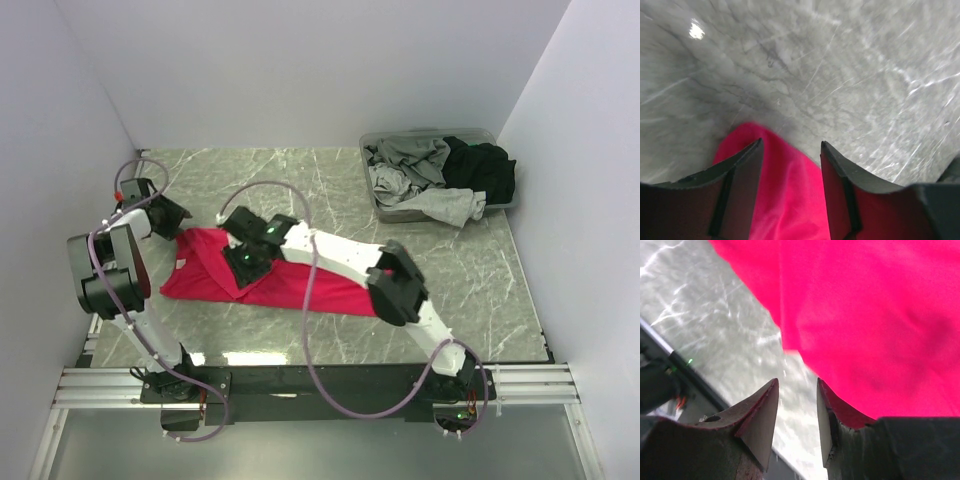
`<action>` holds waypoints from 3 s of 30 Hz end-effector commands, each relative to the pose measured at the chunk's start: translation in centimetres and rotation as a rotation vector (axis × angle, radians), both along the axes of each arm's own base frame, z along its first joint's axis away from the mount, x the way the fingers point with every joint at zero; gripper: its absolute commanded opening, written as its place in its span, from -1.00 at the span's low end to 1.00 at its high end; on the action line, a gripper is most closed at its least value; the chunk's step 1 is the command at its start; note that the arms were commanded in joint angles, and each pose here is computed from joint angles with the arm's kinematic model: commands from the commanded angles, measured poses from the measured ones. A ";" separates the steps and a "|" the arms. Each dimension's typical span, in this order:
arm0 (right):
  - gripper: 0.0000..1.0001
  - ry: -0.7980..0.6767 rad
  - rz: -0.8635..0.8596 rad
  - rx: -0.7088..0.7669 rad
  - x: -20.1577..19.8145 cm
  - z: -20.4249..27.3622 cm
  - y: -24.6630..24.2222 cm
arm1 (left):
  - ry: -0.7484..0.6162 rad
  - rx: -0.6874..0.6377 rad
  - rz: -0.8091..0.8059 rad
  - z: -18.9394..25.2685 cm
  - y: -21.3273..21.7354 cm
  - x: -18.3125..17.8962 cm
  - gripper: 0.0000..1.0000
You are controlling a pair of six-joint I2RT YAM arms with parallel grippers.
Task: Fold and stack the t-shirts
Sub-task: Fold the tshirt
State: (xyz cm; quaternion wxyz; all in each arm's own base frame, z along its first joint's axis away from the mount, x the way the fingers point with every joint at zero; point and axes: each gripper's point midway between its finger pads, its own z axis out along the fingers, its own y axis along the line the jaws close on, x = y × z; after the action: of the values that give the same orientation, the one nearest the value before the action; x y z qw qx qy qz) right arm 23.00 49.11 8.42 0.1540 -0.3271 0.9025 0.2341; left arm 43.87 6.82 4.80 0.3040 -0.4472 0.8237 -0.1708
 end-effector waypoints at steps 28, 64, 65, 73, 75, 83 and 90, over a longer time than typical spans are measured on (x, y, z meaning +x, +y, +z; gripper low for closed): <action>-0.18 0.027 -0.586 -0.216 11.4 -4.9 -29.8 | 0.161 -0.103 -0.156 -0.3 -10.6 -4.4 0.20; -0.21 0.240 -0.472 -0.295 0.3 -6.7 -23.0 | 0.223 0.145 -0.345 -4.3 -8.9 4.8 0.23; -0.21 0.211 -0.485 -0.318 0.6 -6.0 -23.7 | 0.219 0.143 -0.343 -3.9 -9.0 4.4 0.23; -0.20 0.155 -0.546 -0.371 2.3 -4.7 -26.9 | 0.130 0.218 -0.323 1.4 -7.9 4.8 0.27; -0.20 0.141 -0.527 -0.369 2.4 -4.4 -26.9 | 0.113 0.247 -0.302 3.2 -7.4 4.7 0.29; -0.20 0.062 -0.468 -0.318 2.2 -2.1 -27.6 | 0.129 0.147 -0.310 5.0 -9.5 1.3 0.35; -0.22 0.157 -0.404 -0.332 -2.1 -4.9 -28.5 | 0.209 0.039 -0.328 1.3 -12.1 -2.9 0.34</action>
State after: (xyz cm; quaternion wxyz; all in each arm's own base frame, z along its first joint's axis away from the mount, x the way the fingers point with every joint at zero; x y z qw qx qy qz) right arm 22.29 20.56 4.17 0.0826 -0.1240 0.9870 0.0610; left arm 42.01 -4.17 6.40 0.2102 -0.3058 0.9193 -0.1313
